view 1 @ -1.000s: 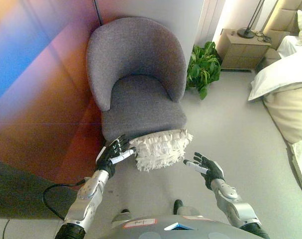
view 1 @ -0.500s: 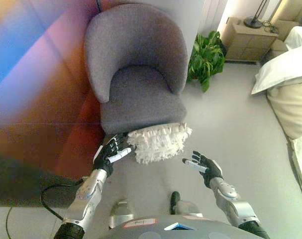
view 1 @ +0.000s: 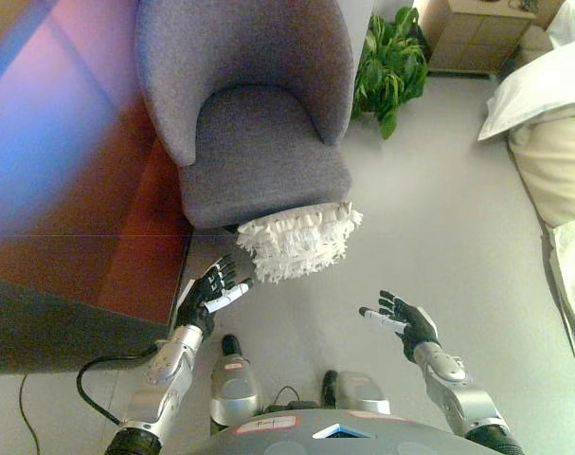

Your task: Pick up the pillow and put it on the sofa.

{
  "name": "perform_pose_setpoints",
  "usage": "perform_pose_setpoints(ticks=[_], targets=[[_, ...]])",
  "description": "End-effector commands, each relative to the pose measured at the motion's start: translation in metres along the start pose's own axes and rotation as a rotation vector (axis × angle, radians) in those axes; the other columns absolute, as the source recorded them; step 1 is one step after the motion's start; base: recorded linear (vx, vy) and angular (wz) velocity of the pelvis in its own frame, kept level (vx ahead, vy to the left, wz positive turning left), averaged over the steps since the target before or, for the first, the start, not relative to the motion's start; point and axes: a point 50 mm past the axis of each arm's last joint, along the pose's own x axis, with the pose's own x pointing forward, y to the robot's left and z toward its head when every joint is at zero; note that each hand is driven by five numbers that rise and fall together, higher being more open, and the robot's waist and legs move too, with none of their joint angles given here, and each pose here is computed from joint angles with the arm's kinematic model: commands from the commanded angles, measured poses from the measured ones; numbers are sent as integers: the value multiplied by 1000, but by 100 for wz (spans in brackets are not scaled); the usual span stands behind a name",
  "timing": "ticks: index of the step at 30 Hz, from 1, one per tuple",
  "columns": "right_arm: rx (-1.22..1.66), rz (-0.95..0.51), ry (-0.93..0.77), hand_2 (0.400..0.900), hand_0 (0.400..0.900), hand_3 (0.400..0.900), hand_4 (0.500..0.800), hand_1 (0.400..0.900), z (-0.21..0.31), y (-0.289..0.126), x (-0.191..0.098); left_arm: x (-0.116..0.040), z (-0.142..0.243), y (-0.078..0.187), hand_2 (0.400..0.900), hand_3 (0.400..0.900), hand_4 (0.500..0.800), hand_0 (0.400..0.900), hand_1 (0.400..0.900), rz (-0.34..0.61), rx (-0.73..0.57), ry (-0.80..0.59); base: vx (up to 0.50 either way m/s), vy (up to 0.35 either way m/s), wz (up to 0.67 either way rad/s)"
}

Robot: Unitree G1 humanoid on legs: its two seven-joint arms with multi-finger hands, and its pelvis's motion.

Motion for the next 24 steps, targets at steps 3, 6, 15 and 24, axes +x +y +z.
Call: perform_pose_setpoints(ticks=[3, 6, 15, 24], targets=[[-2, 18, -180, 900, 900, 900, 800, 900, 36, 10, -4, 0, 59, 16, 900, 900, 800, 900, 900, -43, 119, -244, 394, 217, 15], [-9, -17, -187, 900, 900, 900, 800, 900, 40, 17, -1, 3, 64, 17, 900, 900, 800, 900, 900, -45, 167, -245, 383, 209, 2], [-447, -299, -276, 900, 900, 900, 800, 900, 61, -7, 8, 12, 86, 14, 900, 900, 800, 900, 900, -78, 197, -266, 352, -218, 41], [-831, -480, -223, 900, 900, 900, 800, 900, 66, -40, 5, -4, 62, 23, 900, 900, 800, 900, 900, -34, 133, -179, 363, -305, 59]])
